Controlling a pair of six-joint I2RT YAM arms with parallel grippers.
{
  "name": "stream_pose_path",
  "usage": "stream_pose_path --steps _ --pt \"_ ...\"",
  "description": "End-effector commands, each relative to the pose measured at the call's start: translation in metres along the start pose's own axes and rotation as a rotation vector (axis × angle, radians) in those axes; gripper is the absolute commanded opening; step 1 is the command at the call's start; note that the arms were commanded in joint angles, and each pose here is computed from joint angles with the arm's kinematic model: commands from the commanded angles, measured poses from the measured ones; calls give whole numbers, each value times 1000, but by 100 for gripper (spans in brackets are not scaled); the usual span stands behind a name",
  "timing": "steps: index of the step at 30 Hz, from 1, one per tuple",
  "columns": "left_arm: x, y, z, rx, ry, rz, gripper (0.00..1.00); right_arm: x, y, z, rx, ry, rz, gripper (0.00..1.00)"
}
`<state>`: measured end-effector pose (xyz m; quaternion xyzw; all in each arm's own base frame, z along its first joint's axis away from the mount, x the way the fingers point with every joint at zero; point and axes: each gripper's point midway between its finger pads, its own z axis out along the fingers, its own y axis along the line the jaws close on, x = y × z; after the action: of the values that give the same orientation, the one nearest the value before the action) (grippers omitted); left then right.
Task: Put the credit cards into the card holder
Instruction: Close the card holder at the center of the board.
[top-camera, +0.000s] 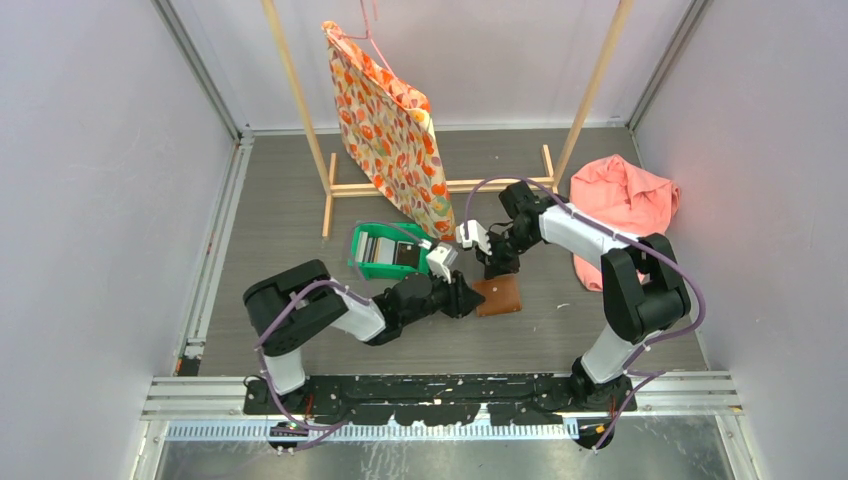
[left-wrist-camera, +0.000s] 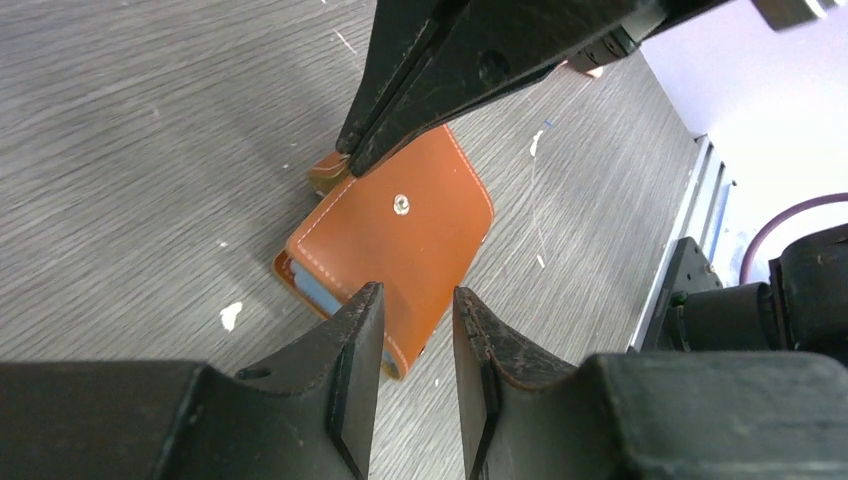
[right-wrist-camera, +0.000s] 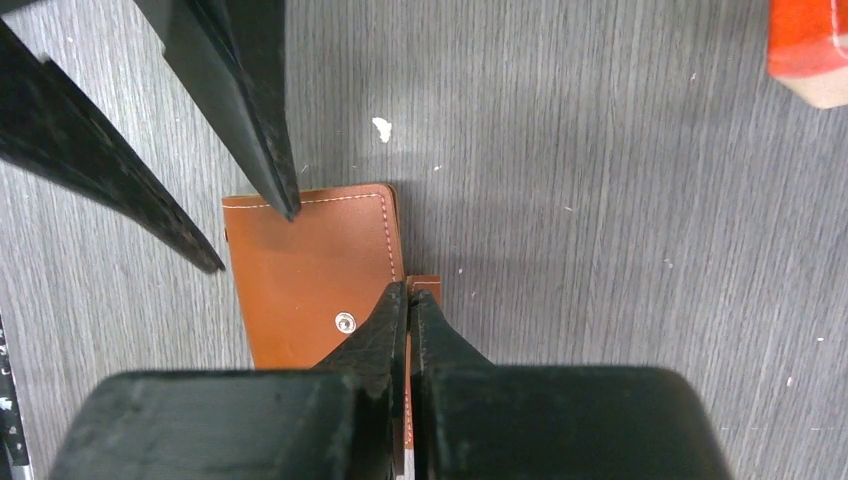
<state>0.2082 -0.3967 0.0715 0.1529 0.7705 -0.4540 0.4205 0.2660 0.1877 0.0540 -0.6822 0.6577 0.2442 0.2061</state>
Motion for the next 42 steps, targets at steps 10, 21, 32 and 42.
stream_pose_path --steps 10,21,32,42 --pt "2 13 36 -42 -66 -123 24 -12 3 -8 -41 -52 7 1" --pt "40 79 27 -330 36 -221 5 -5 19 -16 -128 -82 34 1" --pt "47 85 27 -362 64 -234 2 14 25 -13 -149 -21 59 1" --pt "46 83 29 -351 66 -236 1 23 28 -11 -148 24 52 1"
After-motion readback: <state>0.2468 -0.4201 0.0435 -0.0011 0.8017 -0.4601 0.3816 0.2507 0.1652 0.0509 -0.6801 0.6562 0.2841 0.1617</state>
